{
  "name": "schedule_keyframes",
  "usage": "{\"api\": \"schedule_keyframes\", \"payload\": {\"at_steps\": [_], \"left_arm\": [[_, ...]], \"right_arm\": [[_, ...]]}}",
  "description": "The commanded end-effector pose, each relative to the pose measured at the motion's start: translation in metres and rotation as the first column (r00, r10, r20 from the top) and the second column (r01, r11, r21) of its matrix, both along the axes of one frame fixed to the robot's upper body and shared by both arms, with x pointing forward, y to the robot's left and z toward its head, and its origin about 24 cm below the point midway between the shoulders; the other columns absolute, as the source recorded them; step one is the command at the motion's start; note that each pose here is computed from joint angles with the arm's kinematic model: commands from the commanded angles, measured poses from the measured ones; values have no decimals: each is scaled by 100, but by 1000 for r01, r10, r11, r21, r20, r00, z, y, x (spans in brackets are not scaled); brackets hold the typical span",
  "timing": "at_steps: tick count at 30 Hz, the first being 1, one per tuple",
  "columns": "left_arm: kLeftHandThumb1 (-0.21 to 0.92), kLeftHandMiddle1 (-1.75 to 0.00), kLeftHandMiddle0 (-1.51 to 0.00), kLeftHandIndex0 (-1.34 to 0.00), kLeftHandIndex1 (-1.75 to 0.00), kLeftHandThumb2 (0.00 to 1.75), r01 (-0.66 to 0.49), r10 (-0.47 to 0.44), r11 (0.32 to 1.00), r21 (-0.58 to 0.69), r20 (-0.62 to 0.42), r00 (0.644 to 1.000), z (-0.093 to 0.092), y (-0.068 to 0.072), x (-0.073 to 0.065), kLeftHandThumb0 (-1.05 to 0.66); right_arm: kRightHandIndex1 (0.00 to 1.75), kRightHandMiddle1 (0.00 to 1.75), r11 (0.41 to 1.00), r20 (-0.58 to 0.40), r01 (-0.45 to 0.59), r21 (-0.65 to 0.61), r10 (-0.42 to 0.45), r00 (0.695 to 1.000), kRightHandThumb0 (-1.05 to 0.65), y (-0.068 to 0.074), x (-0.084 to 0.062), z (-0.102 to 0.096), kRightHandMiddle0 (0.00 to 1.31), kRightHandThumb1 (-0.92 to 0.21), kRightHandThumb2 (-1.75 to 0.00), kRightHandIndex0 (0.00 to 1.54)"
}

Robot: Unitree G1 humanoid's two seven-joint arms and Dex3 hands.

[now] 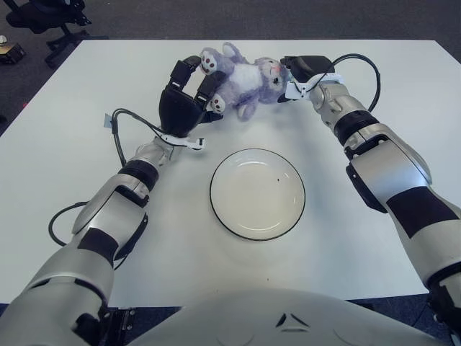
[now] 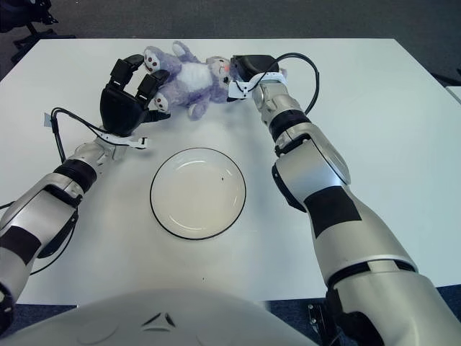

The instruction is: Put the doll into the plate.

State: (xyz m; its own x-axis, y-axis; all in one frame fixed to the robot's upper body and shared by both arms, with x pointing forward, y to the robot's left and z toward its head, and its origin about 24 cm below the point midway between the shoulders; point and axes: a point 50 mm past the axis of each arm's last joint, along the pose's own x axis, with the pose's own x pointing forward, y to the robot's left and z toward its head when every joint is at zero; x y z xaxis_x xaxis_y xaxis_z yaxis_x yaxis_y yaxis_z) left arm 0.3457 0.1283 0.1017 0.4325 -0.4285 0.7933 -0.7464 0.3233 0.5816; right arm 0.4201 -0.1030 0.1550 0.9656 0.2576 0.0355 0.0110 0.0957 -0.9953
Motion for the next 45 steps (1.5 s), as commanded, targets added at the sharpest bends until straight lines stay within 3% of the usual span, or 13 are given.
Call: {"api": "schedule_keyframes", "payload": {"at_steps": [1,3,5,9,18,22,24,31,34,37,38,40,45], "left_arm": [[92,-98,-51,-42,-100,7,6,-6,1000,1,15,1000,5,-2,3,-37],[92,-99,-52,-42,-100,7,36,-36,999,-11,8,999,6,-5,2,-37],[92,-114,-56,-44,-114,12,84,-84,996,-36,-6,996,7,-10,1,-19],[92,-130,-57,-47,-124,17,109,-110,993,-54,-17,994,8,-13,1,-4],[92,-137,-57,-50,-123,18,122,-124,990,-68,-26,992,8,-15,1,-1],[68,-153,-55,-50,-131,63,135,-139,987,-89,-39,990,8,-19,1,0],[56,-161,-54,-45,-148,88,137,-141,986,-94,-42,989,8,-20,1,0],[47,-167,-53,-41,-160,106,138,-142,986,-95,-43,989,8,-20,1,0],[57,-171,-71,-39,-169,96,146,-153,978,-148,-36,988,4,-28,-2,-23],[60,-174,-81,-39,-173,93,153,-161,975,-161,-36,986,3,-30,-3,-34],[64,-174,-84,-47,-173,83,155,-163,974,-164,-36,986,3,-30,-3,-30],[80,-174,-91,-67,-174,45,157,-166,973,-167,-37,985,3,-30,-3,-22],[90,-175,-95,-78,-175,22,158,-166,973,-167,-37,985,3,-30,-3,-18]], "right_arm": [[0,0,1000,-15,20,2,-20,1000,-62,-7,-1,-6,40,-92,0,38],[0,0,1000,-17,23,-2,-23,1000,-62,-7,-1,-6,40,-92,0,38],[0,0,1000,-21,26,-7,-27,999,-63,-8,-1,-7,40,-92,-1,37],[0,0,1000,-23,28,-9,-28,999,-63,-8,-1,-8,40,-92,-2,35],[0,0,999,-27,30,-13,-31,999,-64,-9,-1,-9,40,-92,-2,35],[0,0,999,-33,33,-17,-34,999,-64,-10,-1,-11,40,-92,-3,34],[0,0,999,-34,34,-18,-34,999,-65,-10,-1,-11,40,-92,-3,34],[0,0,999,-34,34,-18,-34,999,-65,-10,-1,-11,40,-92,-3,33],[0,0,999,-41,36,-24,-37,998,-65,-12,-2,-12,40,-92,-4,33],[0,0,999,-43,36,-26,-37,998,-66,-13,-2,-13,40,-92,-5,33],[0,0,999,-43,36,-27,-38,998,-66,-13,-2,-13,40,-92,-5,33],[0,0,999,-43,36,-27,-38,998,-66,-13,-2,-13,40,-92,-5,33],[0,0,999,-43,36,-27,-38,998,-66,-13,-2,-13,40,-92,-5,33]]}}
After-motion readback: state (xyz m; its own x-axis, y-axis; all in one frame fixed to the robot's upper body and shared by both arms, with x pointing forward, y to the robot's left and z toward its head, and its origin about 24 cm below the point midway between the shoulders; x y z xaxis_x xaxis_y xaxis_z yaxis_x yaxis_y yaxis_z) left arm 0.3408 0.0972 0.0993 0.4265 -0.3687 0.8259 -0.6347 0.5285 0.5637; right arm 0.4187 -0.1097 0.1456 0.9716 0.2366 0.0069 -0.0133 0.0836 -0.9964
